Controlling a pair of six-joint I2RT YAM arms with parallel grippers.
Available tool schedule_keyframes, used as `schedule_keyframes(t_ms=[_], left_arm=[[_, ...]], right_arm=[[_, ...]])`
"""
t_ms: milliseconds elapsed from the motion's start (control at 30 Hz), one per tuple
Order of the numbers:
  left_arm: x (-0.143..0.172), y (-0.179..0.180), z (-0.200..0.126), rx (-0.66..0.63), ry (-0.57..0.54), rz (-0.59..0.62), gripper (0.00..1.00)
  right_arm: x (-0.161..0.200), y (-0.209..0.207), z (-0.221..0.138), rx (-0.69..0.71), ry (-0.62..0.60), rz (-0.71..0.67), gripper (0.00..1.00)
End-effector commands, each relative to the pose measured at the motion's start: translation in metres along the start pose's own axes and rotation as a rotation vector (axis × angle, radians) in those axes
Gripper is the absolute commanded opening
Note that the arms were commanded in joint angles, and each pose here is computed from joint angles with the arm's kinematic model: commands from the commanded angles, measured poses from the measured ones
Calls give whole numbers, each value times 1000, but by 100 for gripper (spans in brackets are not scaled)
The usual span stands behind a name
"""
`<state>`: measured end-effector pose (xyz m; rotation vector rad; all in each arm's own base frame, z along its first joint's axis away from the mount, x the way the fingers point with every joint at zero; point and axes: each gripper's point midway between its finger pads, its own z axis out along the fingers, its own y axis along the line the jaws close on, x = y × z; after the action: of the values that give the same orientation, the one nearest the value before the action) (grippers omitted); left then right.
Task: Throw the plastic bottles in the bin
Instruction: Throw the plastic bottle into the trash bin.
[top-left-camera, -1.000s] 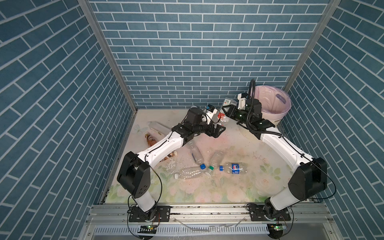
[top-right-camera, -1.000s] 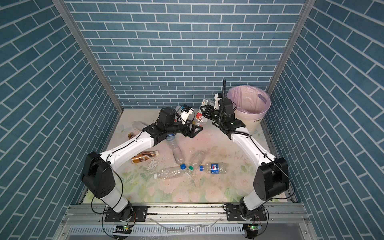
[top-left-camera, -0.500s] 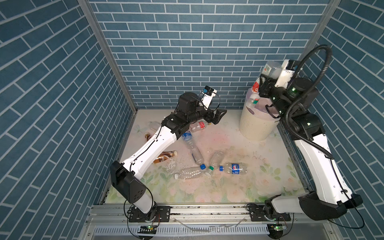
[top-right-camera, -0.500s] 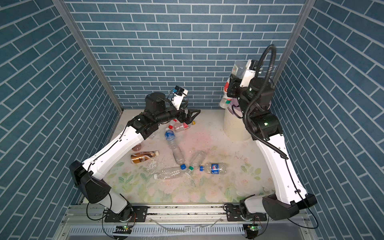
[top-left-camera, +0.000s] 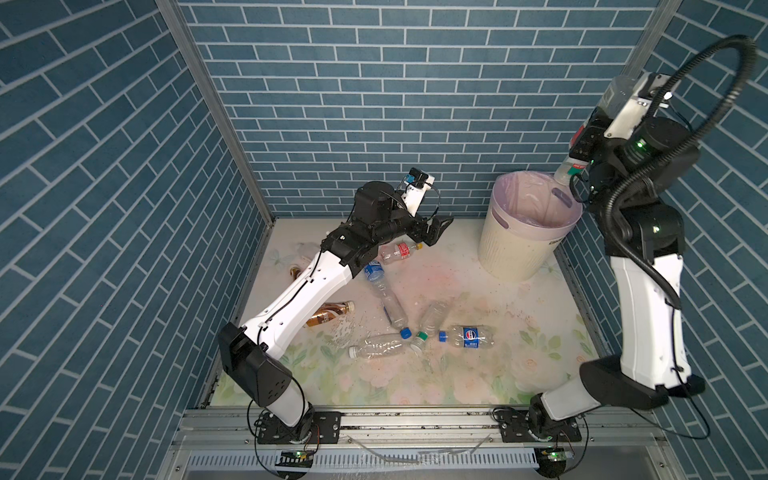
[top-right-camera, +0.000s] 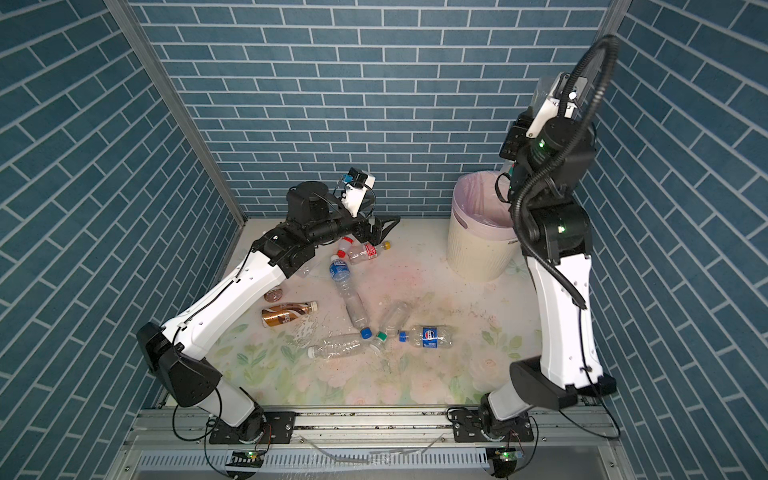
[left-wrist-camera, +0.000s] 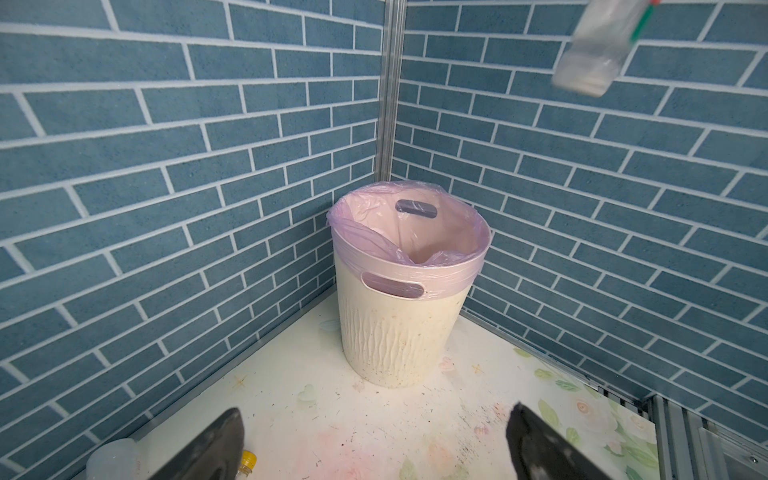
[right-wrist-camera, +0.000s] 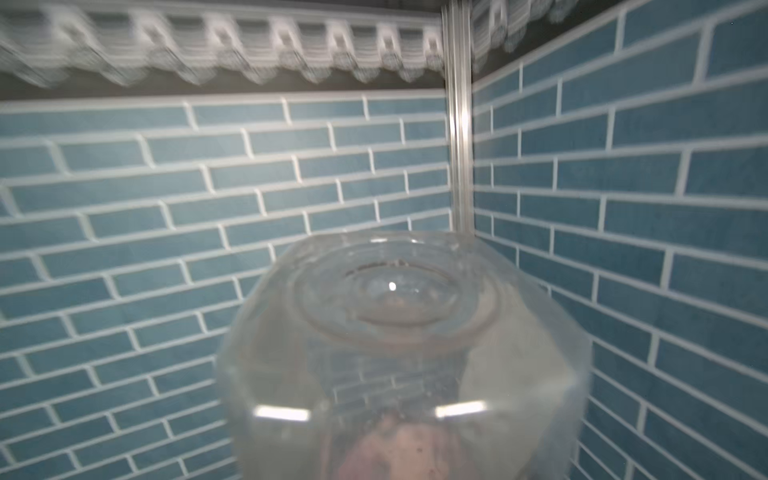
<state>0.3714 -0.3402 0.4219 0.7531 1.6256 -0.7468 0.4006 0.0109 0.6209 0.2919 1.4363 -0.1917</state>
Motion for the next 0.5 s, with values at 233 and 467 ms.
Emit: schedule_keyframes(t_ms=[233,467], left_arm=[[25,-7,7,45,57,-54,99],[37,-3,12,32,89,-79,99]], right_arm=[[119,-13,41,81,394,-103,94],[103,-4,25,-14,359,-58,99]])
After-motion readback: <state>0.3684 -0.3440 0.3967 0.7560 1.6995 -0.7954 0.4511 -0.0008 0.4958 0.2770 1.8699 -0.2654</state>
